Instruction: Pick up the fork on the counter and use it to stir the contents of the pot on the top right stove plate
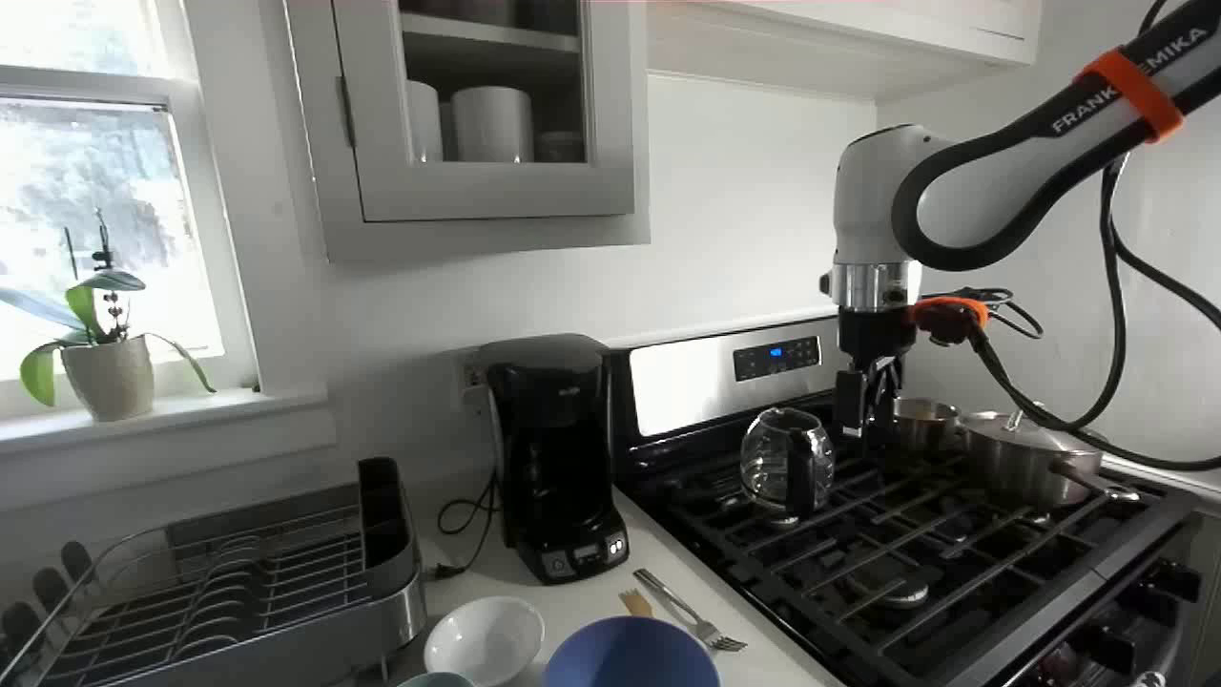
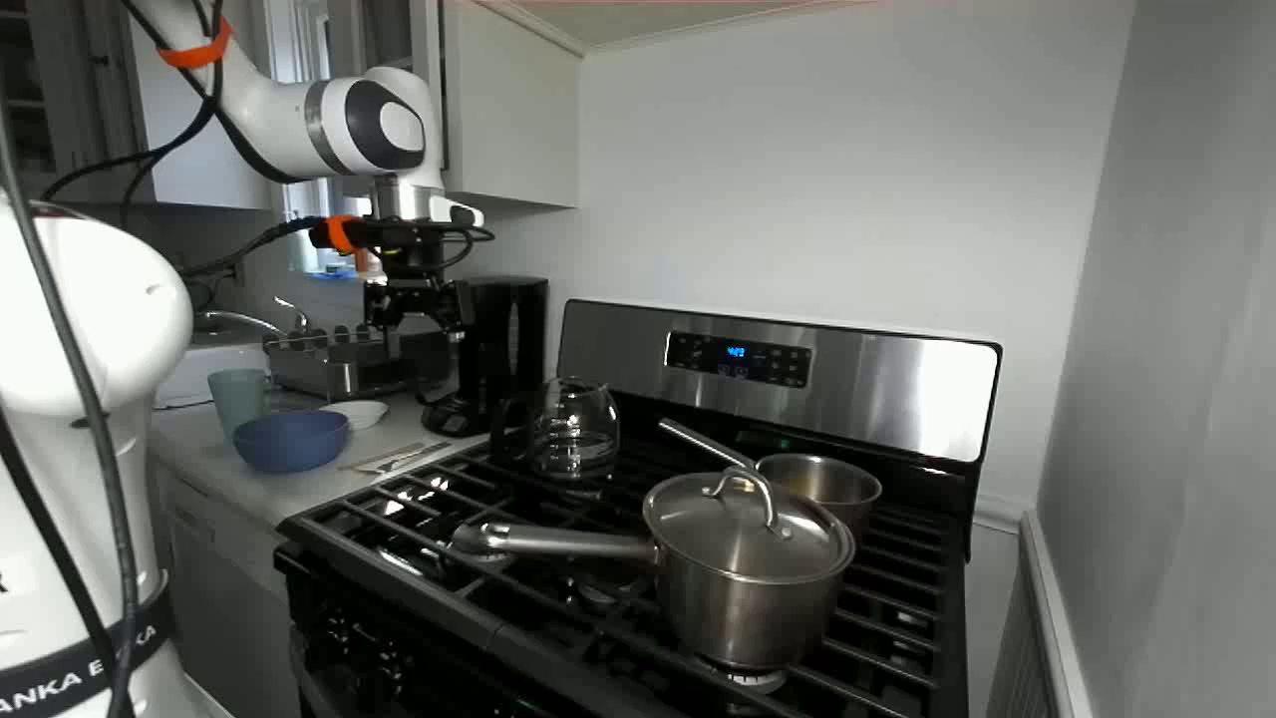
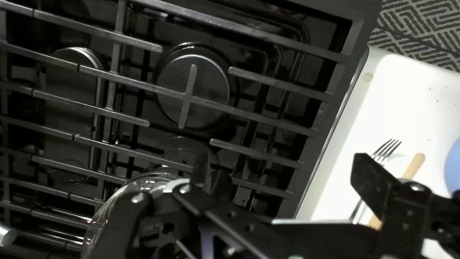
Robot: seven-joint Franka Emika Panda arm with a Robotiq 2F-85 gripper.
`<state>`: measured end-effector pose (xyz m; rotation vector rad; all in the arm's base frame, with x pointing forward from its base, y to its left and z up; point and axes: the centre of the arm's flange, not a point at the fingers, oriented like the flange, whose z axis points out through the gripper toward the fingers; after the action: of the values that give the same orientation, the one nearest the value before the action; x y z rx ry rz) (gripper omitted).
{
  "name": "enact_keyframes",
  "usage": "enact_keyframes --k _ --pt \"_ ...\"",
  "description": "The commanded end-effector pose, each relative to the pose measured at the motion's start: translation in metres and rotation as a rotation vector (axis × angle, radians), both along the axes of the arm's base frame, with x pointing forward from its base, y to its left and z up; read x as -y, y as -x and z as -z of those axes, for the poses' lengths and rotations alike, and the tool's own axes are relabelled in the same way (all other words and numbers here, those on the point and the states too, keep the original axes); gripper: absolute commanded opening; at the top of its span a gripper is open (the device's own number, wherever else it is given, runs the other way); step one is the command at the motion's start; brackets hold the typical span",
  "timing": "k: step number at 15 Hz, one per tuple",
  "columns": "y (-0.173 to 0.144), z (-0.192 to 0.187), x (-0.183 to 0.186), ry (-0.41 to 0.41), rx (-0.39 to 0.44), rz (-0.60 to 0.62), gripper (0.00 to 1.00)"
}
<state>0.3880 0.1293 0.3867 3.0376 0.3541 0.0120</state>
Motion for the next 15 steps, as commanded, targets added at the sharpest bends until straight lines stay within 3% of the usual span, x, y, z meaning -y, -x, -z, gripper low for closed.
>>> enact_keyframes --k 1,8,11,15 --pt "0.0 0.0 0.0 0.0 0.0 0.0 1.0" --pt "0.0 0.0 0.0 0.0 0.0 0.0 1.0" --pt "-0.022 0.005 -0.046 -0.038 -0.109 0.033 1.0" --pt "-0.035 0.027 -0.113 -0.027 -0.224 0.113 1.0"
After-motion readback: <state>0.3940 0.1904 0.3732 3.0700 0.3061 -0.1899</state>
